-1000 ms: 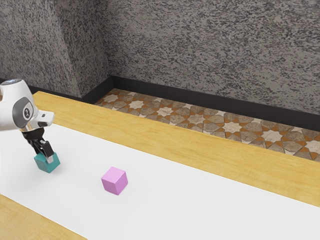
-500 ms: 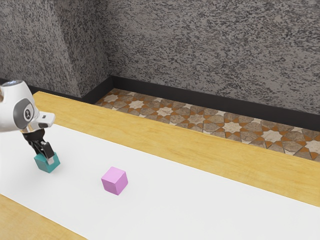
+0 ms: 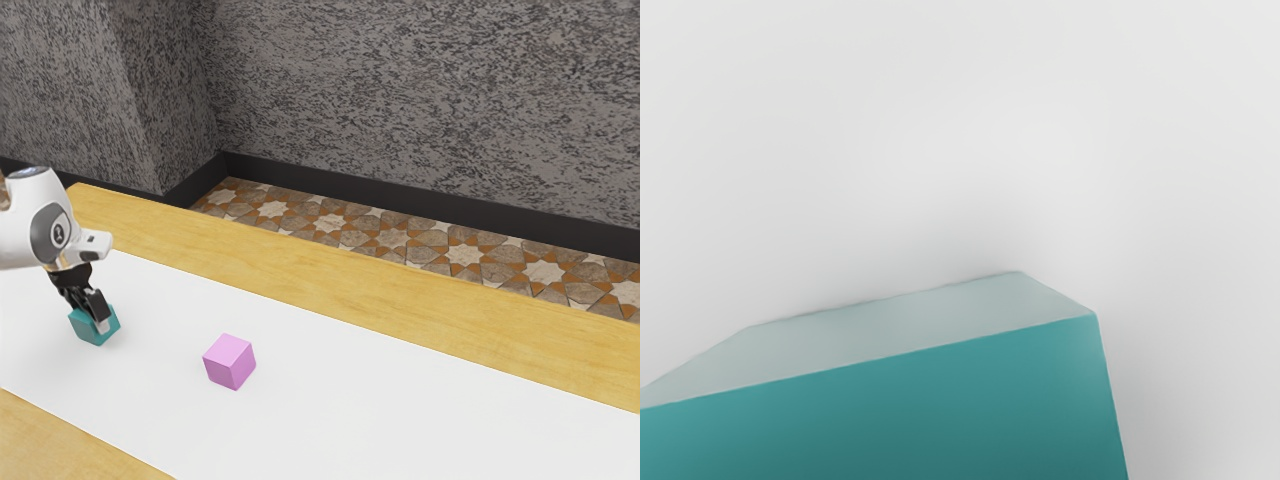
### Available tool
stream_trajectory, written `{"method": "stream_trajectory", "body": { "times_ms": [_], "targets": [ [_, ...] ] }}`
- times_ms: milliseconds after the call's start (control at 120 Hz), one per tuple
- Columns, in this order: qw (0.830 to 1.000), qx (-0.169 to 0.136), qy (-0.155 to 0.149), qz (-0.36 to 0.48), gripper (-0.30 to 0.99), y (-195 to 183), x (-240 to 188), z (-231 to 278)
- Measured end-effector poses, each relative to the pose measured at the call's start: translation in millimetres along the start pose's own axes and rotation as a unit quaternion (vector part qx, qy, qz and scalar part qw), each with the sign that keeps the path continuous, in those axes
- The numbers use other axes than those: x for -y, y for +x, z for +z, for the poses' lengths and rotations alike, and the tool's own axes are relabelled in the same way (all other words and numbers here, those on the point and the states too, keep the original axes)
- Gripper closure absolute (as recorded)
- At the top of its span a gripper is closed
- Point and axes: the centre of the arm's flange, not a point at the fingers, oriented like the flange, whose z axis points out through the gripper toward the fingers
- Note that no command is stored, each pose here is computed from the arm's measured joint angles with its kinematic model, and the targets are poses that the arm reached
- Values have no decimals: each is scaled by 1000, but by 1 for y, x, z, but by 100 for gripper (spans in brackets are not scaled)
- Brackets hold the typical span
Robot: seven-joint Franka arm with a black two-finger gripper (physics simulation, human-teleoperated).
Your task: Pick up the blue block with one arm, and put the blue block on the pink block with one arm
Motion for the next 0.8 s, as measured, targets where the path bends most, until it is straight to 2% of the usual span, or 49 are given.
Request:
{"method": "stream_trajectory", "body": {
  "times_ms": [433,633,800],
  "targets": [
    [1000,1,0,-3,0,0,0,4],
    [1000,-2,2,-1,14,3,-2,4],
    [1000,-3,3,-1,19,4,-2,5]
  ]
}}
